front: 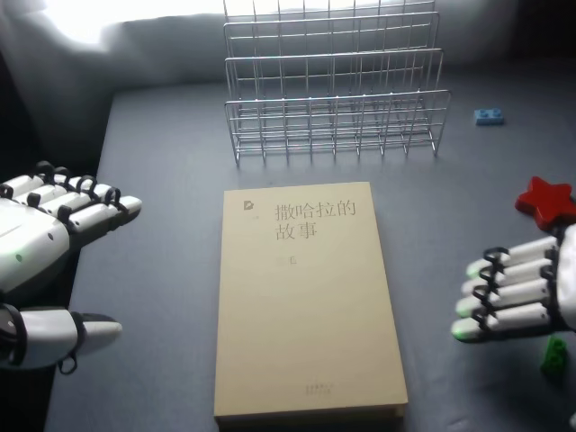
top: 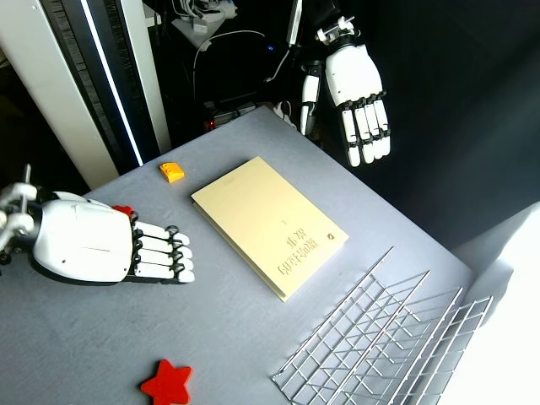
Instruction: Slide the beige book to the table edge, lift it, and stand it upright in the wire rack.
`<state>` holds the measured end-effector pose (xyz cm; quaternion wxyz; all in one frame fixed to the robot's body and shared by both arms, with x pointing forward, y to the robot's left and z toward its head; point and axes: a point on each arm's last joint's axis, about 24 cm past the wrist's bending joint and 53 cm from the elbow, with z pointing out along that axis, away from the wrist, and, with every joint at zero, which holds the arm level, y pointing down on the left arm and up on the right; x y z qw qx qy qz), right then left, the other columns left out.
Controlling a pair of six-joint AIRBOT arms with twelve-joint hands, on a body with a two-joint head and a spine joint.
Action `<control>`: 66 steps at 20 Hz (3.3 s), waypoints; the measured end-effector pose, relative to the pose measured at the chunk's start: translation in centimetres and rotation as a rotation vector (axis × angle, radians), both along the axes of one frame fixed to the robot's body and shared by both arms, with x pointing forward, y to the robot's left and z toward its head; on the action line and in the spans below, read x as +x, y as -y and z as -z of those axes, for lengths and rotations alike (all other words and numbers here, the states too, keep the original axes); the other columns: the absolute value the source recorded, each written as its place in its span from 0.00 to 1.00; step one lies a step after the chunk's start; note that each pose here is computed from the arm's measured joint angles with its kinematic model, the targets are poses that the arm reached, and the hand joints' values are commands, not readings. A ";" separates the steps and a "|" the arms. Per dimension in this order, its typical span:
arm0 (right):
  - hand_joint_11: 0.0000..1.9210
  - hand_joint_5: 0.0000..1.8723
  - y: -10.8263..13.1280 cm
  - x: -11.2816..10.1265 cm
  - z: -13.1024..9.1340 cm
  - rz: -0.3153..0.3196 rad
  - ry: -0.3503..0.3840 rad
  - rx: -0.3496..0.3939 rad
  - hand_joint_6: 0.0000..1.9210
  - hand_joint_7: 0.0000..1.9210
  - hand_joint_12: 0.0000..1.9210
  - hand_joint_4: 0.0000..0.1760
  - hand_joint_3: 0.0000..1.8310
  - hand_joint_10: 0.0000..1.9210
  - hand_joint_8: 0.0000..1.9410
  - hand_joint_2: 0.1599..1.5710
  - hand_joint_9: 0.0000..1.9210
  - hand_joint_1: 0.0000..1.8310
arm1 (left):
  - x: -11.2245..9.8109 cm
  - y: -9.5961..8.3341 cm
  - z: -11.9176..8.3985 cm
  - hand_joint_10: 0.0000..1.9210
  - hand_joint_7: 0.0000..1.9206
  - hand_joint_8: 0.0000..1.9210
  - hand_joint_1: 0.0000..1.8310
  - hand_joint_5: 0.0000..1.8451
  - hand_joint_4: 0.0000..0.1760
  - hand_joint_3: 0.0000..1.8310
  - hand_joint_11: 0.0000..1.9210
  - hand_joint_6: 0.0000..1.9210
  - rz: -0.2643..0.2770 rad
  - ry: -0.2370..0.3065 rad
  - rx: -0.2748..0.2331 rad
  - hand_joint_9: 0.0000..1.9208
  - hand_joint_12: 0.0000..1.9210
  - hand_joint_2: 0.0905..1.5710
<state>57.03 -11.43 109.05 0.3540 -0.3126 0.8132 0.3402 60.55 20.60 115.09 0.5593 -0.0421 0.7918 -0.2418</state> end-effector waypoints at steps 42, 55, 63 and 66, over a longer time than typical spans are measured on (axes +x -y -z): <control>0.00 0.00 -6.8 4.7 -0.6 0.064 0.129 0.033 0.00 0.03 0.08 0.00 0.00 0.00 0.00 0.71 0.02 0.04 | 3.5 -5.2 -1.3 0.00 0.03 0.00 0.29 0.04 0.33 0.00 0.00 0.00 -0.152 -0.090 -0.072 0.02 0.04 0.73; 0.00 0.00 -9.8 4.0 -0.8 0.047 0.138 0.052 0.00 0.01 0.02 0.00 0.00 0.00 0.00 0.71 0.01 0.05 | 4.4 -4.4 -0.8 0.00 0.04 0.00 0.29 0.05 0.31 0.00 0.00 0.00 -0.135 -0.151 -0.141 0.03 0.09 0.73; 0.01 0.00 -11.4 3.0 -1.2 0.032 0.151 0.061 0.00 0.02 0.01 0.00 0.00 0.00 0.00 0.71 0.01 0.04 | 4.7 -5.6 -0.4 0.00 0.03 0.00 0.30 0.05 0.29 0.00 0.00 0.00 -0.184 -0.160 -0.169 0.03 0.07 0.73; 0.01 0.00 -12.0 2.6 -1.4 0.020 0.153 0.067 0.00 0.02 0.01 0.00 0.00 0.00 0.00 0.72 0.02 0.04 | 4.9 -7.0 0.2 0.00 0.03 0.00 0.30 0.04 0.28 0.00 0.00 0.00 -0.228 -0.168 -0.178 0.02 0.05 0.73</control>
